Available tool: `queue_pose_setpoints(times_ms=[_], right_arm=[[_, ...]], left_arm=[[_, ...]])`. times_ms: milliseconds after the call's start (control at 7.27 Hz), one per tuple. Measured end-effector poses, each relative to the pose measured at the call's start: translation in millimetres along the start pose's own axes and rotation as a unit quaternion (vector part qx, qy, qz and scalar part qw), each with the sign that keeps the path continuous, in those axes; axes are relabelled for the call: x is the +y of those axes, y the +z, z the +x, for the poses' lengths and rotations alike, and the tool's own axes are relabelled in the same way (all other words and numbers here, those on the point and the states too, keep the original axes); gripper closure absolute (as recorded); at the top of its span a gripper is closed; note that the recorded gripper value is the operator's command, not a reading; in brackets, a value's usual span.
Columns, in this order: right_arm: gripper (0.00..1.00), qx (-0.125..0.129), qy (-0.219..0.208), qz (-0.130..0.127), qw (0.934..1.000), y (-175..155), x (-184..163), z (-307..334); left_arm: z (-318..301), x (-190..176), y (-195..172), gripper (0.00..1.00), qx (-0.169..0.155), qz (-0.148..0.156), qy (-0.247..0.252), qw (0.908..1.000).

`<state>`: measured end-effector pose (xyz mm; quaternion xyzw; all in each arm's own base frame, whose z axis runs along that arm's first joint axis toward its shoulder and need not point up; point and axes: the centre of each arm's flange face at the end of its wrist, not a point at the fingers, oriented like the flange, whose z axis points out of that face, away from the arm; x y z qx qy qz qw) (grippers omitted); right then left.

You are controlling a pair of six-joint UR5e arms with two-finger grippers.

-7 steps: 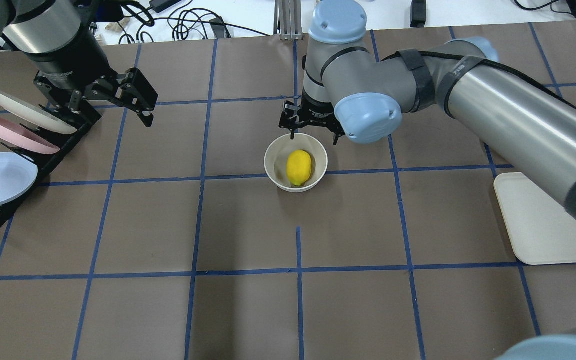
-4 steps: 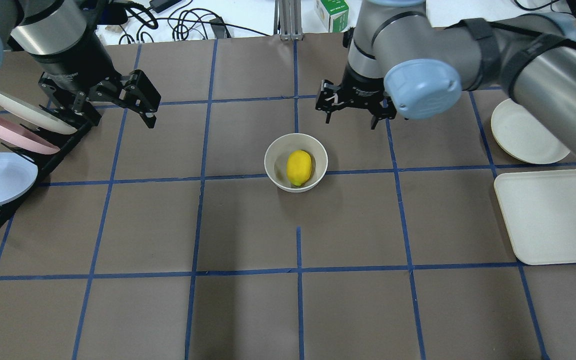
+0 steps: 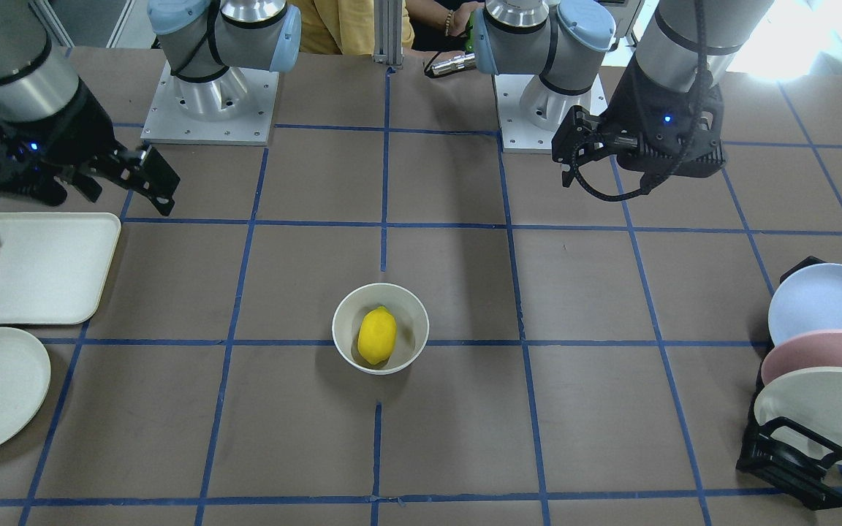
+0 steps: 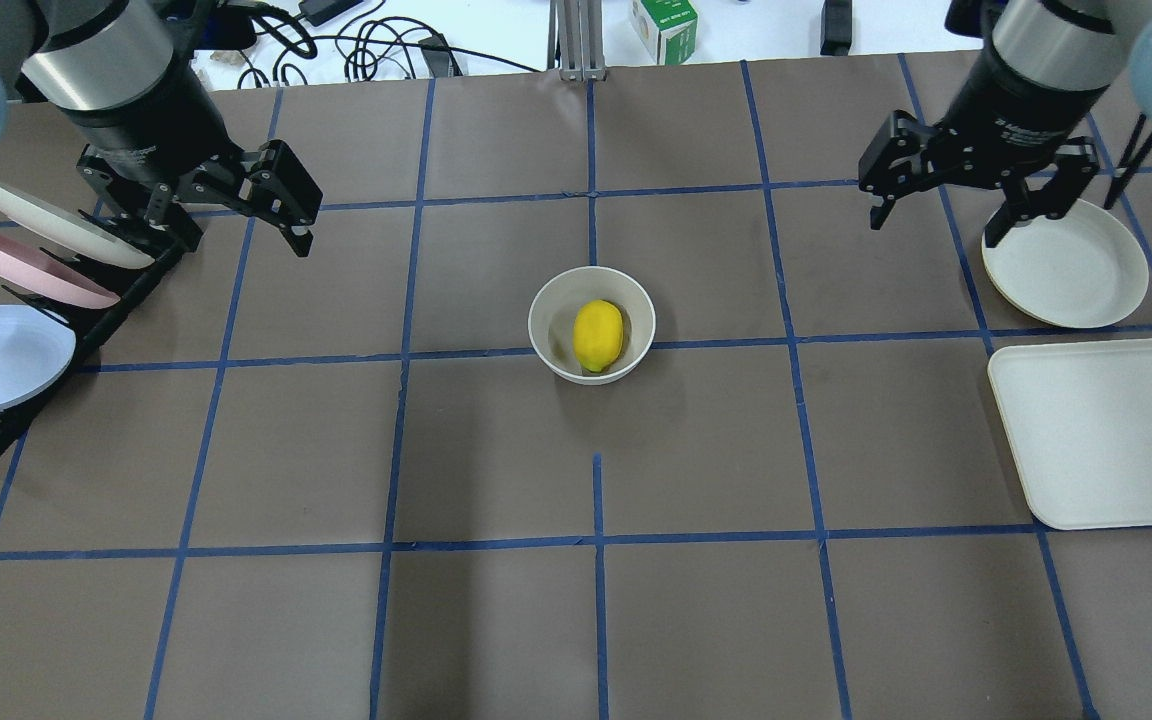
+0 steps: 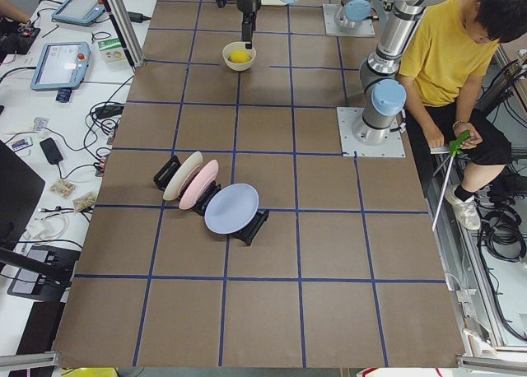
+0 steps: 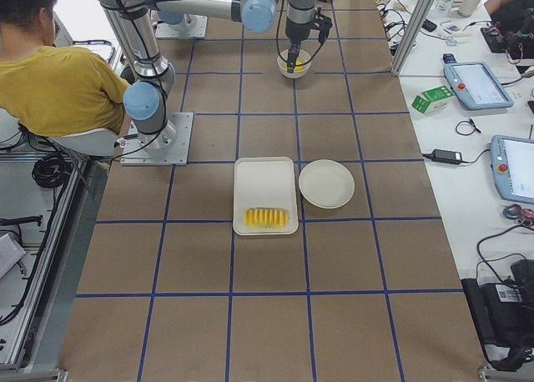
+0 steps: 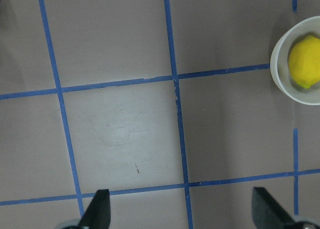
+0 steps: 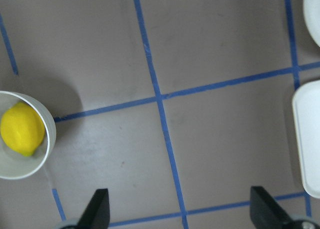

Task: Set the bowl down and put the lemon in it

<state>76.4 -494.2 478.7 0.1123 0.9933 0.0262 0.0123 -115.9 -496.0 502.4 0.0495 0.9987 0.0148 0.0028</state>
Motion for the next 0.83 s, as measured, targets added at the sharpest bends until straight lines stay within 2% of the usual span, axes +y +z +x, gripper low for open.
queue_pose_setpoints(times_ms=[138, 412, 825], right_arm=[[0.0, 0.003, 0.001, -0.007, 1.0, -10.1, 17.6, -1.4], [0.0, -0.001, -0.031, -0.011, 0.9994, -17.5, 46.2, -34.9], [0.0, -0.001, -0.058, 0.001, 0.9983, -19.1, 53.2, -53.7]], left_arm=[[0.0, 0.1, -0.1, 0.0, 0.0, 0.0, 0.0, 1.0], [0.0, -0.3, -0.9, 0.0, 0.0, 0.001, 0.0, 1.0], [-0.1, -0.6, -0.5, 0.0, 0.0, 0.0, 0.0, 1.0]])
